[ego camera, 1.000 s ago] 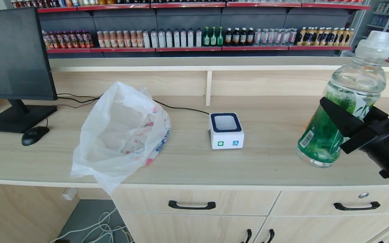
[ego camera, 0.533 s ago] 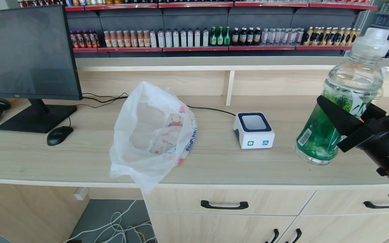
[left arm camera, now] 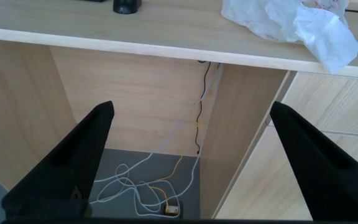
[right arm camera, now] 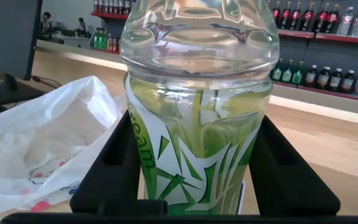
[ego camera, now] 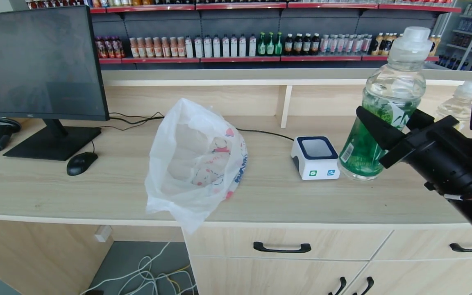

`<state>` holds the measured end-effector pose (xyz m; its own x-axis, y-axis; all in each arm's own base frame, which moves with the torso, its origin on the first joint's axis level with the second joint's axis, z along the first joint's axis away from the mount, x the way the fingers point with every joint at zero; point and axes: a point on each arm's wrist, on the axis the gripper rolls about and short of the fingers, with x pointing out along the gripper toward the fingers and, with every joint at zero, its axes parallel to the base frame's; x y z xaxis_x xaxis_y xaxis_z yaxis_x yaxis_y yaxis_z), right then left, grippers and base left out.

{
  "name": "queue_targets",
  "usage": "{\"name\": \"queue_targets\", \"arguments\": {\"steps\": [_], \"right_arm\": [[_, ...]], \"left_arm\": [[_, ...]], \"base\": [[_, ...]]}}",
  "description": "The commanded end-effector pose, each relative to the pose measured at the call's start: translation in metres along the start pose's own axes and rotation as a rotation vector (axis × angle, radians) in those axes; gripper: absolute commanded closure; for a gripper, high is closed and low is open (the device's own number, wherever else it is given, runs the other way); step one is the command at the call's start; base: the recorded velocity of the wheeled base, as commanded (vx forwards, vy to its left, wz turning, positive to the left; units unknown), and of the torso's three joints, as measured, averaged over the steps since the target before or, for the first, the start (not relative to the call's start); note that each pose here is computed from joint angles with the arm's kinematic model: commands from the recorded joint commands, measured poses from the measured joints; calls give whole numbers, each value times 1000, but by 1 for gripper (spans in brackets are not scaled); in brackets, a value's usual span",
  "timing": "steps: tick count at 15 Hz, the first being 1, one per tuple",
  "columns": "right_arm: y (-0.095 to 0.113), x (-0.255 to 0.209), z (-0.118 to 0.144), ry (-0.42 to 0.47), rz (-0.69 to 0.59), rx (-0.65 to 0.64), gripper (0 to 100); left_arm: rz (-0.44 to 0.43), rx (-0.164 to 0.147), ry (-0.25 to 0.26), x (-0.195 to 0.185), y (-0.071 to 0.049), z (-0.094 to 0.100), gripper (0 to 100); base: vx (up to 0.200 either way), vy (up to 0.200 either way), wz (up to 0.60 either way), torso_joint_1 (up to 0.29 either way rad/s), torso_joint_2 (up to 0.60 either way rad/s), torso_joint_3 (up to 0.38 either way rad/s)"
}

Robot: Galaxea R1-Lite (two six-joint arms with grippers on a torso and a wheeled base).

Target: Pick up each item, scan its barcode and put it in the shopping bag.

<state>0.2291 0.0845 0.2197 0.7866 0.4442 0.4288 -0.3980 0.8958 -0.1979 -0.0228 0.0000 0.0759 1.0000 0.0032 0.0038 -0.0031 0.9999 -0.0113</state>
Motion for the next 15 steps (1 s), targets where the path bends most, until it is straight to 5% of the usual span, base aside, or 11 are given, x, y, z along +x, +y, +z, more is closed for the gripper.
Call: {"name": "queue_targets", "arguments": {"steps": [1, 13, 15], "right_arm": [[-9, 15, -13, 7, 28, -58, 100], [-50, 77, -50, -64, 27, -366, 100], [-48, 77, -56, -72, 110, -427, 100]], "left_arm": [[0, -1, 1, 0, 0, 0, 0], [-2, 1, -1, 0, 0, 0, 0], [-2, 2, -1, 0, 0, 0, 0]], "base": [[0, 0, 0, 0, 0, 0], [0, 0, 0, 0, 0, 0], [0, 0, 0, 0, 0, 0]]}}
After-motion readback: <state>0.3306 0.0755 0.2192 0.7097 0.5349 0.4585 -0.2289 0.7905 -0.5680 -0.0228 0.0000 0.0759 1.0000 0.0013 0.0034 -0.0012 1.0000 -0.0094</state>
